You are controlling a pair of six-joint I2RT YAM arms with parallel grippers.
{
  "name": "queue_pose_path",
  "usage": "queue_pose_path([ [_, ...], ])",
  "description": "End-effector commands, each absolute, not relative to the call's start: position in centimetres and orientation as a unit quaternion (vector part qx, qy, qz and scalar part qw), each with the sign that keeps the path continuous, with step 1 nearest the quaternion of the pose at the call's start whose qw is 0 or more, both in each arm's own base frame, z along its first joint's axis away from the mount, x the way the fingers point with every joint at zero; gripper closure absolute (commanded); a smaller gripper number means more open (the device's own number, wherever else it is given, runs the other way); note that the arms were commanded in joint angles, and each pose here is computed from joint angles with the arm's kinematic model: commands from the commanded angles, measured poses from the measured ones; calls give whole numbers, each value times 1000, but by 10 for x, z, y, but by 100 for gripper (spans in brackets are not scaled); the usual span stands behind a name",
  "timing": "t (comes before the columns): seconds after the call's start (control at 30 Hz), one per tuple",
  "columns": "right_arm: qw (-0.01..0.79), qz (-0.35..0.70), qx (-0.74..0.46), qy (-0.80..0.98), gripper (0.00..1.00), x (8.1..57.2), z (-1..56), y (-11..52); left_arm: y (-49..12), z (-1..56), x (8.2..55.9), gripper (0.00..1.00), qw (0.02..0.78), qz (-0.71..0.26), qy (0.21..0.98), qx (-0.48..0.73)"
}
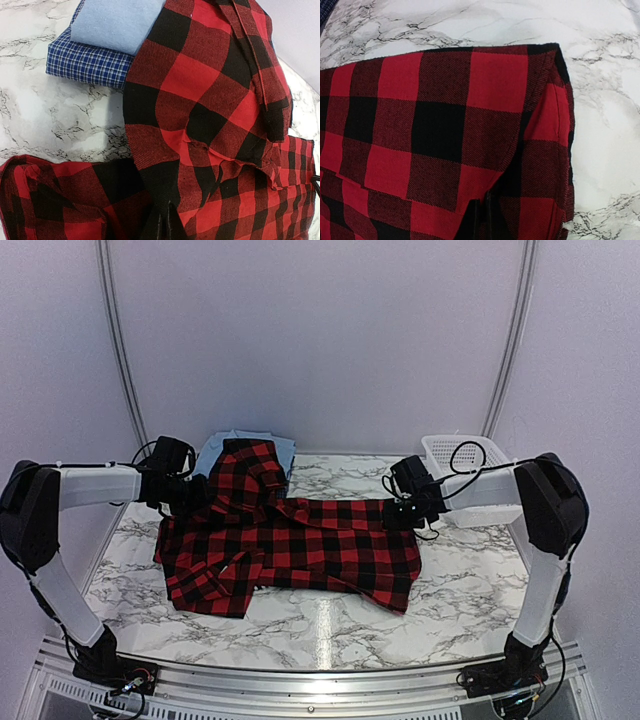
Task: Fold and stack the long sleeve shirts
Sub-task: Flatten out the crumpled shirt at the center of the board.
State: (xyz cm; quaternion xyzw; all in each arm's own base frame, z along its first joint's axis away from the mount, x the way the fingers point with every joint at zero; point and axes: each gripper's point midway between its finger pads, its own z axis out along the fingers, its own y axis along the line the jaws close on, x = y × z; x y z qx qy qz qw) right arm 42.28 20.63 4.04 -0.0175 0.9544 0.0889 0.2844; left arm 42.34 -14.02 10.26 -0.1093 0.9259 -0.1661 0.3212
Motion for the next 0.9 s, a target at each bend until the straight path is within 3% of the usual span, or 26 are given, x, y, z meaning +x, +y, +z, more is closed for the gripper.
queue_pose_path([
  [0.0, 294, 90, -16, 951, 100, 435, 49, 210, -142, 111, 433, 100, 332, -169, 922, -104],
  [0.4, 311, 91, -13, 946, 100, 442, 63, 205, -138, 127, 445, 100, 358, -158, 915, -99],
  [0.67, 365, 120, -10, 923, 100, 494, 100, 203, -119, 183, 489, 100, 458, -115, 875, -108],
  [0.87, 392, 152, 23, 907, 100, 542, 100, 186, -108, 180, 525, 100, 481, -113, 860, -125],
])
